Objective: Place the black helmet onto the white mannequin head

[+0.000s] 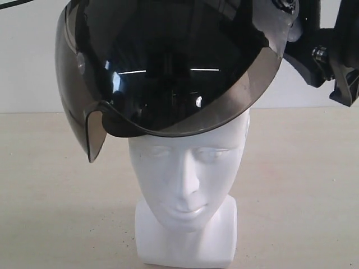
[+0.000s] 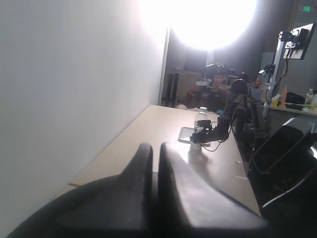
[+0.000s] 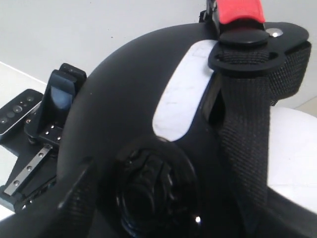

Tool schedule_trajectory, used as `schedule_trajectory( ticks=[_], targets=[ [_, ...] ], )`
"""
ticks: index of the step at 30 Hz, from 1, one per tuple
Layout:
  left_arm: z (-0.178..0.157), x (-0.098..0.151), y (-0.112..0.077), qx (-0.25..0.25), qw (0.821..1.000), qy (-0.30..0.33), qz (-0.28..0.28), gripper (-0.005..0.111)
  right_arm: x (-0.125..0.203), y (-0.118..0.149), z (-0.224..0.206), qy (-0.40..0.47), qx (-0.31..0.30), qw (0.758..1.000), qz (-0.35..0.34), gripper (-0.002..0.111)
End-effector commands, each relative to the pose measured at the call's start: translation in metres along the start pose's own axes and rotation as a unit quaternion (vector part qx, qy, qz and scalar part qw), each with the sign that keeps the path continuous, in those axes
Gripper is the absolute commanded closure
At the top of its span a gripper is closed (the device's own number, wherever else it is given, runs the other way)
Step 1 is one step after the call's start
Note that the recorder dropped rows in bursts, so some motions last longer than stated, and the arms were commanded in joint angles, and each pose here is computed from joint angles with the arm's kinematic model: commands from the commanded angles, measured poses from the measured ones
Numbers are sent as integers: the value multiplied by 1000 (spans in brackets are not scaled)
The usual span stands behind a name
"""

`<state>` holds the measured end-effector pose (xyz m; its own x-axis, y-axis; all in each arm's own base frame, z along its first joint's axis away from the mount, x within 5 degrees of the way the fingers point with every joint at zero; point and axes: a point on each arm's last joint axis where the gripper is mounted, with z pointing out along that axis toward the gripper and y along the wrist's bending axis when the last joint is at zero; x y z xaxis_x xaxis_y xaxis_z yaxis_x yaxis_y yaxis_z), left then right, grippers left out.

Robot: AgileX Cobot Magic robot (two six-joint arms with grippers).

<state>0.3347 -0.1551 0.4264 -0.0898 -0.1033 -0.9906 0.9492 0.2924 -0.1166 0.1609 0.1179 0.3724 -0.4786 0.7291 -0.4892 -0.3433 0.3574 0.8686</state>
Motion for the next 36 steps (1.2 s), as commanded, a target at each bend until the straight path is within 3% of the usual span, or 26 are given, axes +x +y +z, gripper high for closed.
schedule_trajectory(
  ticks=[1, 10, 28, 36],
  targets=[
    [19, 69, -11, 112, 979, 170, -2, 102, -10, 12, -5, -21, -24, 982, -187, 108],
    [17, 87, -11, 116, 978, 172, -20, 102, -9, 9, -4, -10, -8, 981, -196, 108],
    [17, 93, -12, 118, 977, 173, -29, 102, -8, 7, -4, -2, 1, 974, -226, 108],
    [16, 100, -12, 119, 977, 173, -37, 102, -15, 21, -21, -36, -31, 940, -339, 108]
  ],
)
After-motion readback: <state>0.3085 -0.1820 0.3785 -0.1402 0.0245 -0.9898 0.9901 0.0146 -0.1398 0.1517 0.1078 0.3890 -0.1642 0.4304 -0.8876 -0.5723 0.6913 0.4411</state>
